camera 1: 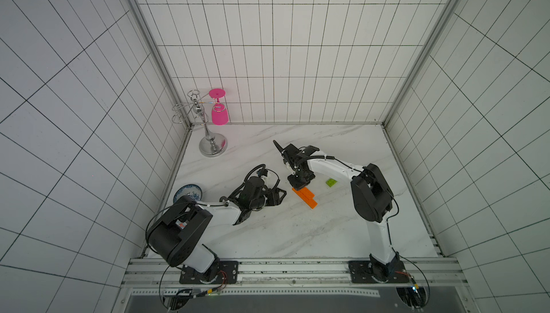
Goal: Assemble a small pinwheel with lego
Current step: Assemble the lego brick with the lego brick.
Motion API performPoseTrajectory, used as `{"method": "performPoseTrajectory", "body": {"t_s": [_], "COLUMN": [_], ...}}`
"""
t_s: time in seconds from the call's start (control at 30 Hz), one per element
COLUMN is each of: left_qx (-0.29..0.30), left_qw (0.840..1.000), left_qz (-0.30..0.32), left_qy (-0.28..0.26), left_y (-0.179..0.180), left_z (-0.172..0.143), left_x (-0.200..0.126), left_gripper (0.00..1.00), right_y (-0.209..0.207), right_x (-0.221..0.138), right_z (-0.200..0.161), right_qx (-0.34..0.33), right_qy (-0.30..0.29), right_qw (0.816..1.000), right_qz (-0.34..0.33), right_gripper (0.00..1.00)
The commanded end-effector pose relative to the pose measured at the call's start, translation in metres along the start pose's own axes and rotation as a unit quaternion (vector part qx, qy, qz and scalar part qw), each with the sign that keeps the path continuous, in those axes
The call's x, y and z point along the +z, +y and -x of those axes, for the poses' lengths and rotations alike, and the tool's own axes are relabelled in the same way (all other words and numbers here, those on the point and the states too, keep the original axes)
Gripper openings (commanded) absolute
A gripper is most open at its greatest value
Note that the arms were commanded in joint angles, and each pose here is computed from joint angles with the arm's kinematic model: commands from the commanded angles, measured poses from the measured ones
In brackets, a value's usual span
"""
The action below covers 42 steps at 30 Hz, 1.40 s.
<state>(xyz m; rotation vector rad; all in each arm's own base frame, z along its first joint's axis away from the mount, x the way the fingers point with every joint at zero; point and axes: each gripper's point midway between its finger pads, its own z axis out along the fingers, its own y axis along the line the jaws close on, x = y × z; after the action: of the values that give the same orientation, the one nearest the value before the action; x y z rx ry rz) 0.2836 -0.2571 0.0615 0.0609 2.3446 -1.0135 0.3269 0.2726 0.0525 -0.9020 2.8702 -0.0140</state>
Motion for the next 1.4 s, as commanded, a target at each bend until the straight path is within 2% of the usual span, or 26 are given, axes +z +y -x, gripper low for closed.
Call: {"method": "performPoseTrajectory", "body": {"t_s": [0.0, 1.1, 1.37], "left_qx": [0.001, 0.002, 0.004], "left_qw": [1.0, 1.0, 1.0], "left_qz": [-0.006, -0.004, 0.0], "left_qy": [-0.015, -0.015, -0.019], "left_y": [-0.005, -0.004, -0.005], "left_z": [0.008, 0.007, 0.01], "left_x": [0.0, -0.001, -0.004], "left_gripper": [0.62, 0.62, 0.62], "right_y": [-0.006, -0.008, -0.008], "right_x": [0.016, 0.034, 0.045], "right_z": [-0.021, -0.034, -0.053], "right_qx": [0.003, 0.017, 0.02], "right_qy": [0.038, 0.065, 0.081], "right_qw": [0.999, 0.998, 0.996], "right_qz": [-0.011, -0.021, -0.033], "right_gripper": [0.12, 0.12, 0.12]}}
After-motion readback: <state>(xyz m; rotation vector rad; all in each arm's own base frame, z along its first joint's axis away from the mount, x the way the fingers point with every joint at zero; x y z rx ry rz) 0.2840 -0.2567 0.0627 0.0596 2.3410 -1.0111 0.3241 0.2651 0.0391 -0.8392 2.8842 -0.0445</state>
